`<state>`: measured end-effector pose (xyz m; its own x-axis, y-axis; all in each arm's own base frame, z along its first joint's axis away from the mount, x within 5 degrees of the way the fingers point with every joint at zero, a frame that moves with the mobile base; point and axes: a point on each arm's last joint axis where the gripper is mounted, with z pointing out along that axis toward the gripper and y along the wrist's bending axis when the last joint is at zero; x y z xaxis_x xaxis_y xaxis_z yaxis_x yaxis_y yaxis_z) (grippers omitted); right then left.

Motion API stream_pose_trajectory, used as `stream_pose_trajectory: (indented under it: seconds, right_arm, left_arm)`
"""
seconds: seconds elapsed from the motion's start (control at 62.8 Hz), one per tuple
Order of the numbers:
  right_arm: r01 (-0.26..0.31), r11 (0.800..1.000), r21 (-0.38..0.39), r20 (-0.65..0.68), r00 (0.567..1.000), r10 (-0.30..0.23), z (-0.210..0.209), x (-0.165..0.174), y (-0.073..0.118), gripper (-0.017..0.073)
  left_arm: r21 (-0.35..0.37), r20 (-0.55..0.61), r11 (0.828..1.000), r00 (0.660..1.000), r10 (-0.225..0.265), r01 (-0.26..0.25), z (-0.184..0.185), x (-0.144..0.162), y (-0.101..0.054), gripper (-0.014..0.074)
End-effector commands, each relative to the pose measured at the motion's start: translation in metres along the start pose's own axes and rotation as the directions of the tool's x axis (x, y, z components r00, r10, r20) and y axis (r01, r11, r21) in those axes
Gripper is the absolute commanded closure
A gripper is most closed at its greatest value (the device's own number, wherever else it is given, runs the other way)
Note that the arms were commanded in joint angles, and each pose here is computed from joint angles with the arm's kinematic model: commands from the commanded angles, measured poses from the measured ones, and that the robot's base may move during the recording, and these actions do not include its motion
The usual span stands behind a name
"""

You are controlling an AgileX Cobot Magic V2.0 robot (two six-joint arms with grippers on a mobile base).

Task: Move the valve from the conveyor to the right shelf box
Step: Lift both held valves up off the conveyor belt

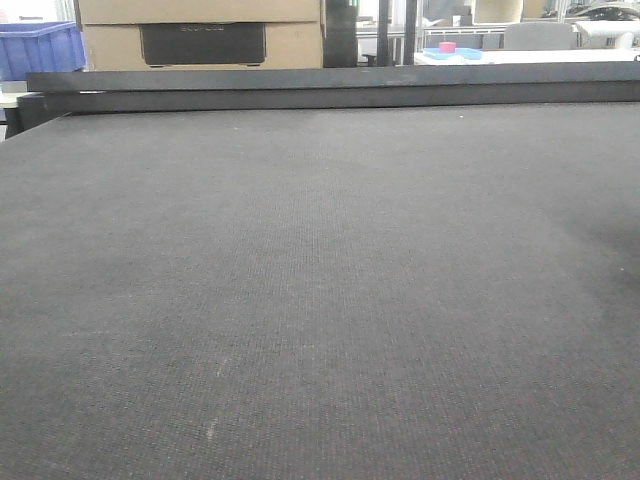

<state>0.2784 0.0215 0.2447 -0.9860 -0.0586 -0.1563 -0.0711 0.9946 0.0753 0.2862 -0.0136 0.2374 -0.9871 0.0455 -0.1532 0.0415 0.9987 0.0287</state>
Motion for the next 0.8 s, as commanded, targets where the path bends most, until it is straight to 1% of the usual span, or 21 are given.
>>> stream_pose_trajectory:
  seconds: [0.0, 0.111, 0.175, 0.271, 0.318, 0.35, 0.462, 0.525, 0.541, 0.573, 0.621, 0.653, 0.7, 0.732, 0.764, 0.78]
  right_arm:
    - [0.004, 1.000, -0.002, 0.044, 0.999, -0.004, -0.014, 0.003, 0.002, 0.0725]
    - [0.010, 1.000, 0.000, 0.138, 0.990, -0.010, -0.034, 0.008, 0.003, 0.0725]
    - [0.013, 1.000, 0.003, 0.215, 0.976, -0.013, -0.047, 0.010, 0.004, 0.0725]
    - [0.016, 1.000, 0.008, 0.354, 0.935, -0.018, -0.067, 0.012, 0.005, 0.0725]
    - [0.016, 1.000, 0.010, 0.408, 0.913, -0.019, -0.074, 0.013, 0.005, 0.0725]
    - [0.017, 1.000, 0.012, 0.448, 0.894, -0.020, -0.079, 0.015, 0.006, 0.0725]
    - [0.017, 1.000, 0.017, 0.552, 0.834, -0.023, -0.092, 0.027, 0.006, 0.0725]
    - [0.016, 1.000, 0.019, 0.595, 0.803, -0.024, -0.096, 0.036, 0.006, 0.0725]
    - [0.016, 1.000, 0.020, 0.611, 0.791, -0.025, -0.098, 0.039, 0.006, 0.0725]
    - [0.016, 1.000, 0.021, 0.631, 0.776, -0.025, -0.100, 0.044, 0.007, 0.0725]
    - [0.015, 1.000, 0.022, 0.661, 0.750, -0.026, -0.102, 0.051, 0.007, 0.0725]
    - [0.015, 1.000, 0.023, 0.687, 0.726, -0.027, -0.103, 0.058, 0.007, 0.0725]
    - [0.014, 1.000, 0.025, 0.719, 0.694, -0.028, -0.106, 0.067, 0.007, 0.0725]
    - [0.014, 1.000, 0.026, 0.741, 0.671, -0.029, -0.109, 0.074, 0.007, 0.0725]
    - [0.014, 1.000, 0.026, 0.753, 0.657, -0.029, -0.110, 0.079, 0.007, 0.0725]
    - [0.015, 1.000, 0.027, 0.761, 0.648, -0.030, -0.111, 0.082, 0.007, 0.0725]
  left_arm:
    - [0.009, 0.066, 1.000, 0.998, -0.011, 0.011, -0.018, 0.004, 0.001, 0.0705]
    - [0.010, 0.184, 1.000, 0.983, -0.010, 0.008, -0.047, 0.011, 0.002, 0.0705]
    - [0.007, 0.252, 1.000, 0.968, 0.009, -0.011, -0.062, 0.018, 0.002, 0.0705]
    - [-0.011, 0.347, 0.998, 0.936, 0.063, -0.063, -0.078, 0.027, 0.003, 0.0705]
    - [-0.019, 0.405, 0.997, 0.911, 0.075, -0.074, -0.085, 0.033, 0.003, 0.0705]
    - [-0.021, 0.424, 0.997, 0.902, 0.077, -0.075, -0.086, 0.037, 0.003, 0.0705]
    - [-0.028, 0.531, 0.997, 0.844, 0.074, -0.070, -0.093, 0.054, 0.003, 0.0705]
    - [-0.021, 0.604, 0.998, 0.794, 0.063, -0.063, -0.098, 0.065, 0.002, 0.0705]
    - [-0.012, 0.628, 0.998, 0.776, 0.054, -0.060, -0.100, 0.069, 0.002, 0.0705]
    - [-0.014, 0.657, 0.998, 0.752, 0.053, -0.058, -0.101, 0.075, 0.002, 0.0705]
    - [0.001, 0.694, 0.999, 0.719, 0.037, -0.052, -0.101, 0.084, 0.001, 0.0705]
    - [0.003, 0.724, 0.999, 0.689, 0.032, -0.050, -0.104, 0.091, 0.001, 0.0705]
    - [0.002, 0.752, 0.999, 0.658, 0.030, -0.048, -0.106, 0.101, 0.001, 0.0705]
    - [0.001, 0.766, 0.999, 0.643, 0.030, -0.047, -0.108, 0.107, 0.001, 0.0705]
    - [0.000, 0.774, 0.999, 0.633, 0.029, -0.047, -0.108, 0.112, 0.001, 0.0705]
    - [0.000, 0.782, 0.999, 0.622, 0.029, -0.046, -0.110, 0.116, 0.001, 0.0705]
